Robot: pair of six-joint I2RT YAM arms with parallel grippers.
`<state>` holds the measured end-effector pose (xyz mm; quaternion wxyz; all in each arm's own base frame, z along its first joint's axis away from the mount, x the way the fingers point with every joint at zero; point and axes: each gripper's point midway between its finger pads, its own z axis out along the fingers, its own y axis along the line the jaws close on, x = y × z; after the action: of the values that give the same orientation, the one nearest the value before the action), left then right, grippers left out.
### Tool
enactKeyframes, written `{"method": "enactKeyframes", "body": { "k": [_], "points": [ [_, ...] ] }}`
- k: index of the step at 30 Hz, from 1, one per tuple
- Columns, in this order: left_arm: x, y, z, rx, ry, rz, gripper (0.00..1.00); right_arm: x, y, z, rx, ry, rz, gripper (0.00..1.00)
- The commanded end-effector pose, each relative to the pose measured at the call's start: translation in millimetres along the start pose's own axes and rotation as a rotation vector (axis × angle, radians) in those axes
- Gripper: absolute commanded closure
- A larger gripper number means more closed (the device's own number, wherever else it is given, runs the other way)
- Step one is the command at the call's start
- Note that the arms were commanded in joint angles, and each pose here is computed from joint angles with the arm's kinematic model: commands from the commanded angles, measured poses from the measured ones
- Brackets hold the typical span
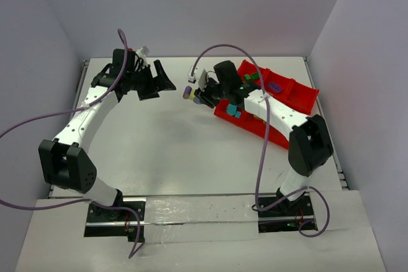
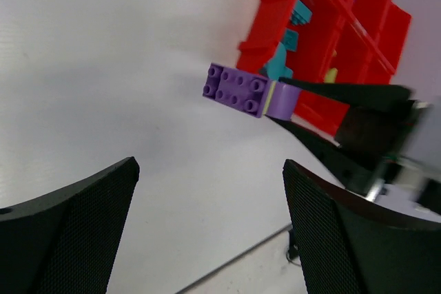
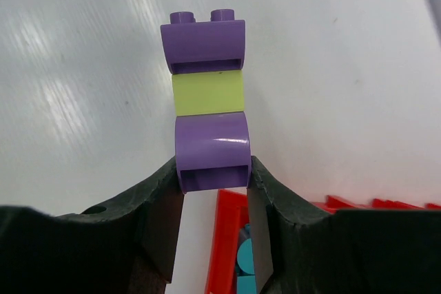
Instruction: Sort the legos into containers by color
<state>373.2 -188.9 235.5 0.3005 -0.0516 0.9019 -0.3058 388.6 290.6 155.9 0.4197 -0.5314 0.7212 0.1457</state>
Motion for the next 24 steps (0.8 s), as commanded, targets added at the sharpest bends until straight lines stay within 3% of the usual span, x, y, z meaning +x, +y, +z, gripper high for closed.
{"method": "enactKeyframes", "body": {
  "k": [1, 8, 13, 19, 24],
  "points": [
    [-1, -44, -24, 0.248, -0.079, 0.12, 0.07, -54, 15, -42, -0.062, -0.176, 0.028, 1.0],
    [30, -68, -62, 0.445, -0.065, 0.344, 0.07, -73, 54, -96, -0.31, -0.277, 0.189, 1.0],
    [43, -82, -83, 0.558, -0.053, 0.491, 0.07, -84, 69, -125, -0.362, -0.316, 0.22, 1.0],
    [56, -90, -89, 0.655, -0.002, 0.546, 0.07, -97, 72, -145, -0.381, -0.307, 0.3, 1.0],
    [55, -101, -100, 0.72, -0.01, 0.566, 0.06, -95, 85, -151, -0.572, -0.236, 0.403, 1.0]
  ]
}}
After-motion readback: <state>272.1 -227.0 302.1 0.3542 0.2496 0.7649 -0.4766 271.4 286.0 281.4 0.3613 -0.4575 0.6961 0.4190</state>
